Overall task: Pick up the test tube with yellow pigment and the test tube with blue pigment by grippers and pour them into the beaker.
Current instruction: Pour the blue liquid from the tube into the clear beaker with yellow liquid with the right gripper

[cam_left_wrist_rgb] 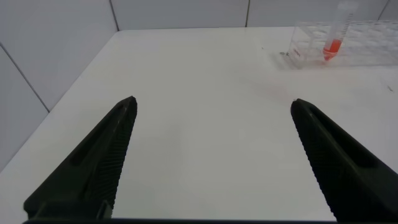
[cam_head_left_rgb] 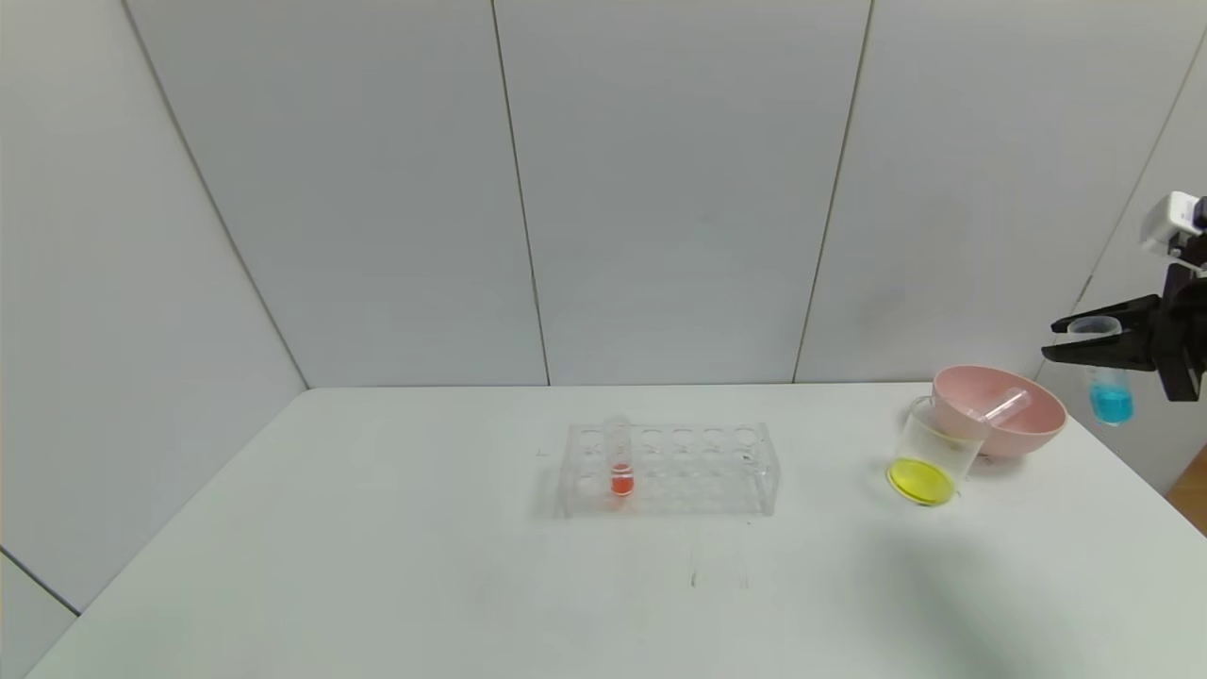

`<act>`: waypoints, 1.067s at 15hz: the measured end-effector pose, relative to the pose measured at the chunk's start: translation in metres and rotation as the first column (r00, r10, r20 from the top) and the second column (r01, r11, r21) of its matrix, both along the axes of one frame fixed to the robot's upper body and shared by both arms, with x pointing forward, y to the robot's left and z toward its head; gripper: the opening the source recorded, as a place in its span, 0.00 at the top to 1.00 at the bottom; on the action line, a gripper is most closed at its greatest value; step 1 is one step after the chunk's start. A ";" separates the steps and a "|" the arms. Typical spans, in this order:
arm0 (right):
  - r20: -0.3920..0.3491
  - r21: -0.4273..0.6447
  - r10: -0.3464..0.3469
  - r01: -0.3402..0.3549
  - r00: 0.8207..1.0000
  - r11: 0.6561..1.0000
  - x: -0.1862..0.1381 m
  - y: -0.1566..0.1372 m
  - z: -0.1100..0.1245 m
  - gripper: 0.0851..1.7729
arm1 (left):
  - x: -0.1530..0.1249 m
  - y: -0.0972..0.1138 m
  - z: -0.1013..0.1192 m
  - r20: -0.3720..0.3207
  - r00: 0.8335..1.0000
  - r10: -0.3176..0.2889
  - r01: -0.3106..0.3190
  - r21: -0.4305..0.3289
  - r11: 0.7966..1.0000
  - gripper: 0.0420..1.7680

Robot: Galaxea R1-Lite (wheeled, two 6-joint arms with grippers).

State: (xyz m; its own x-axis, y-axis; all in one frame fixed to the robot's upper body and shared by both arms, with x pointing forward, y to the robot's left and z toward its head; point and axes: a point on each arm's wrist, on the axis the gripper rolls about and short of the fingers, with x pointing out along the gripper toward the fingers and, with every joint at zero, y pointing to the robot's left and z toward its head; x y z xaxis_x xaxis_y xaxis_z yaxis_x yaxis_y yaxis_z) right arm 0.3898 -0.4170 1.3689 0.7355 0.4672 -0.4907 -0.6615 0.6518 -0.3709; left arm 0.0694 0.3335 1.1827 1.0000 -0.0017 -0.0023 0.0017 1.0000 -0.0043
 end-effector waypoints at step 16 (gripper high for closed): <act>-0.141 -0.275 -0.124 0.081 0.982 0.958 0.071 0.007 0.001 0.73 | 0.000 0.000 0.000 0.000 1.000 0.000 0.000 0.000 1.000 0.00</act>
State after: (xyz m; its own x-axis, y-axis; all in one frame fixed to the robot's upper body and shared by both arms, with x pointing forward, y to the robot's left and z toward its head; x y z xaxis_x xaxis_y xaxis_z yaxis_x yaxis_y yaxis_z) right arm 0.4604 -0.4097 1.3701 0.6775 0.2294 -0.6988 -0.6595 0.6101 -0.4391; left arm 0.0694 0.3335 1.1827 1.0000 -0.0017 -0.0023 0.0017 1.0000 -0.0043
